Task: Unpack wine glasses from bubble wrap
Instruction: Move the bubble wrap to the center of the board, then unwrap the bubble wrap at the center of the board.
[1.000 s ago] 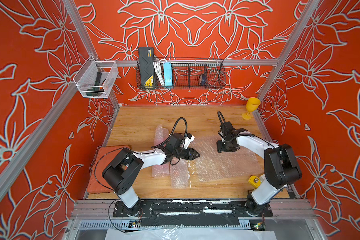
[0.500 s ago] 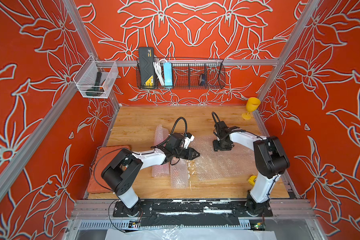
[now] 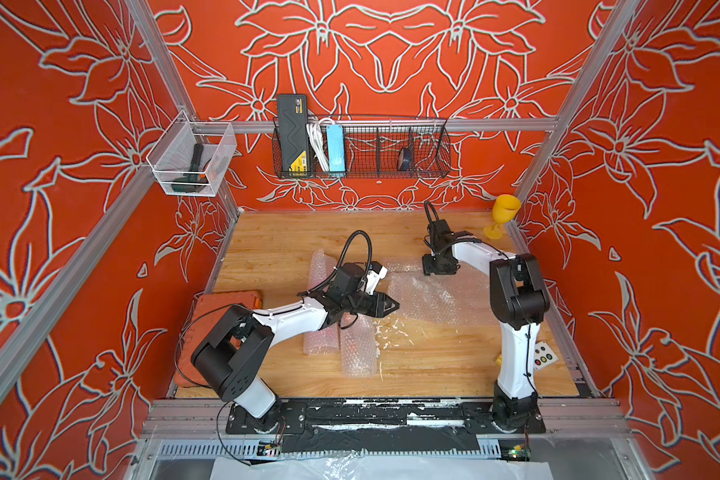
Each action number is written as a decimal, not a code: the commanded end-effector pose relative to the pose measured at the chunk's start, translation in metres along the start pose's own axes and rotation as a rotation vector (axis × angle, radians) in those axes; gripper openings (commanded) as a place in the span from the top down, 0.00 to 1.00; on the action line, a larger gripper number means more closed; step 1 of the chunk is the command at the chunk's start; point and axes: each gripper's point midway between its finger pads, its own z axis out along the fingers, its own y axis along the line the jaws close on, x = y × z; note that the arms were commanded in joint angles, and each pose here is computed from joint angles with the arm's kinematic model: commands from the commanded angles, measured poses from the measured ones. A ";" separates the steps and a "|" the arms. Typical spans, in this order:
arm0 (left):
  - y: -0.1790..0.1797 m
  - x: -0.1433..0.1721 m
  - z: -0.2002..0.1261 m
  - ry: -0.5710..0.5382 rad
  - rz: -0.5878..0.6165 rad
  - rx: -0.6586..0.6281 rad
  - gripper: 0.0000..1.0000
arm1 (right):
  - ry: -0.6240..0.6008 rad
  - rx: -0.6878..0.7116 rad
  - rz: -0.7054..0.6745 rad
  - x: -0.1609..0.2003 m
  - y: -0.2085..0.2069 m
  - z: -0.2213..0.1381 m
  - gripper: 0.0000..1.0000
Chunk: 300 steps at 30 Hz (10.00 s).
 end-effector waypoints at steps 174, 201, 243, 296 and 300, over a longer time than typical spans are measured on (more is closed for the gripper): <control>0.112 -0.096 -0.158 -0.396 -0.245 -0.226 0.57 | -0.057 -0.264 -0.632 0.177 0.263 -0.132 0.38; 0.111 -0.097 -0.169 -0.420 -0.214 -0.274 0.57 | -0.025 -0.459 -0.478 0.170 0.249 -0.139 0.97; -0.016 -0.025 -0.009 -0.020 -0.045 0.022 0.49 | -0.153 -0.242 -0.115 0.181 0.073 -0.135 1.00; -0.021 0.004 0.054 0.088 0.031 -0.042 0.90 | -0.148 -0.269 -0.050 0.178 0.042 -0.129 1.00; -0.017 0.005 0.048 0.073 0.026 -0.056 0.91 | -0.144 -0.271 -0.059 0.175 0.043 -0.129 1.00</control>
